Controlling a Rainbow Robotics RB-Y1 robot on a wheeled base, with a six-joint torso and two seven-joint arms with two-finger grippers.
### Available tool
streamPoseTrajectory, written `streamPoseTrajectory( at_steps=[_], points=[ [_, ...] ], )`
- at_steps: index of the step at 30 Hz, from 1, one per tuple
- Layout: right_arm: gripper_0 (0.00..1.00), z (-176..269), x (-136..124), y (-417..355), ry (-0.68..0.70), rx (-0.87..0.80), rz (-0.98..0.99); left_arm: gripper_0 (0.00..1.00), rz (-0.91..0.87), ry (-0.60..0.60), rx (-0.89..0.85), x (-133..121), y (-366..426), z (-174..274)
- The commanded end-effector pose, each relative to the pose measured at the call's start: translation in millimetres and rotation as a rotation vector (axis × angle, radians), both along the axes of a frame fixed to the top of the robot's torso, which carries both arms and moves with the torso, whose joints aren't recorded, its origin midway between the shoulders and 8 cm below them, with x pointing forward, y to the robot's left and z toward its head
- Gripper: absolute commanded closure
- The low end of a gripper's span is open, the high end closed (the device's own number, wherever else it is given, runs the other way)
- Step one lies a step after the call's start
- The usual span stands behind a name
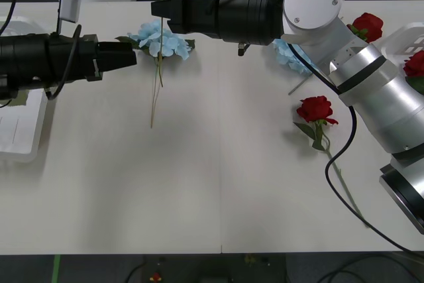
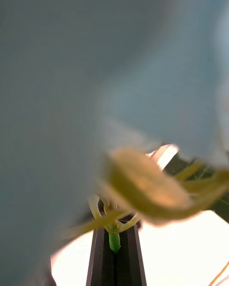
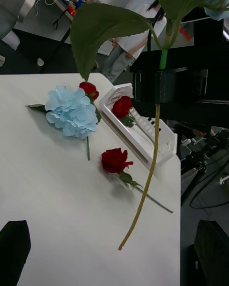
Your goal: Put the red flowers into the right box and the blue flowers into the left box
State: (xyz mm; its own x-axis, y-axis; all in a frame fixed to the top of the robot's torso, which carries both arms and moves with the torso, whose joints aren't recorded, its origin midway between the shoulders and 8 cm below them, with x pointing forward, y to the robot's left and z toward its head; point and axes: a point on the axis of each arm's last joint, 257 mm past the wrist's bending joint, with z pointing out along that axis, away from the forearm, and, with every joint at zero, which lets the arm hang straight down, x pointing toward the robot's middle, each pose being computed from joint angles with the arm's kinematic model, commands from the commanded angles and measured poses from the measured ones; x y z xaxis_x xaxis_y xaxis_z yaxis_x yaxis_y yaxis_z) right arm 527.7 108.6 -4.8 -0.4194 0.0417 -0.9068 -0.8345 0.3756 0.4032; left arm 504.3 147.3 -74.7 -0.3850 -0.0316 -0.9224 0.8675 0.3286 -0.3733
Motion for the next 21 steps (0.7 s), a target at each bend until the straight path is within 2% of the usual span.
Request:
streamPoseTrajectory(
  at_steps=[1,12,13,14,16,17,21],
  points=[
    [1.00,34,-17,27,-0.028,0.036,0.047,0.00,-0.052,-0.021,-0.023,3,-43,26],
    [1.00,33,-17,26,-0.023,0.036,0.047,0.00,-0.085,0.016,-0.049,2,-88,20],
    [1.00,33,-16,26,-0.021,0.037,0.046,0.03,-0.088,0.021,-0.055,1,-91,20],
    [1.00,33,-16,26,-0.021,0.037,0.046,0.20,-0.090,0.024,-0.058,1,-93,20],
    [1.00,33,-16,25,-0.020,0.037,0.045,0.97,-0.090,0.032,-0.069,1,-96,21],
    [1.00,33,-16,25,-0.018,0.037,0.045,1.00,-0.089,0.033,-0.071,2,-98,21],
    [1.00,33,-16,25,-0.016,0.039,0.045,1.00,-0.090,0.034,-0.067,2,-98,21]
  ],
)
